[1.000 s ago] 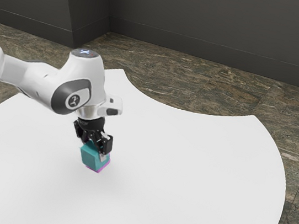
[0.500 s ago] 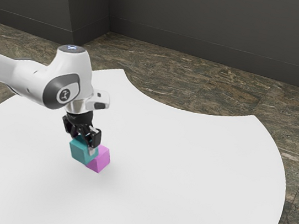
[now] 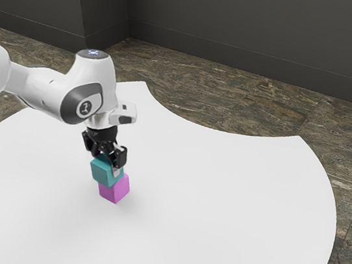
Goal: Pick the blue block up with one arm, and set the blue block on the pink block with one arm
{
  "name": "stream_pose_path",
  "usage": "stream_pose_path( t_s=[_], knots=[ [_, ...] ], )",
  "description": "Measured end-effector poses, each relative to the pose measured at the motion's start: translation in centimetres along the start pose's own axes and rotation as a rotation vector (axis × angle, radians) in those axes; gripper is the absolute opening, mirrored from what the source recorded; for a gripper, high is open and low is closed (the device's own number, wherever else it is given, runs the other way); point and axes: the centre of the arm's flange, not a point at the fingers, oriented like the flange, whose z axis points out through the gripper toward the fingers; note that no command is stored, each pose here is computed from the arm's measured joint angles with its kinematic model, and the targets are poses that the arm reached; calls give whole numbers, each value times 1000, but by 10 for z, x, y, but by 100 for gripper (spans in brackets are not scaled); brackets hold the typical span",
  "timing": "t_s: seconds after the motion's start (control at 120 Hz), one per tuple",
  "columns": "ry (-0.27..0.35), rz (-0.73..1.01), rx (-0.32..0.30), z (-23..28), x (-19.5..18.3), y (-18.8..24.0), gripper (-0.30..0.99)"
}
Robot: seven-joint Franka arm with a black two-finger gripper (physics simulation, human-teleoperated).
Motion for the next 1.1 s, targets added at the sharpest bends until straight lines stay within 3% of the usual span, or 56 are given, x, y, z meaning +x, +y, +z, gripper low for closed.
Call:
stream_pose_path(
  t_s=[1.1],
  knots=[
    [10,-24,-11,-1,13,-10,40]
  ],
)
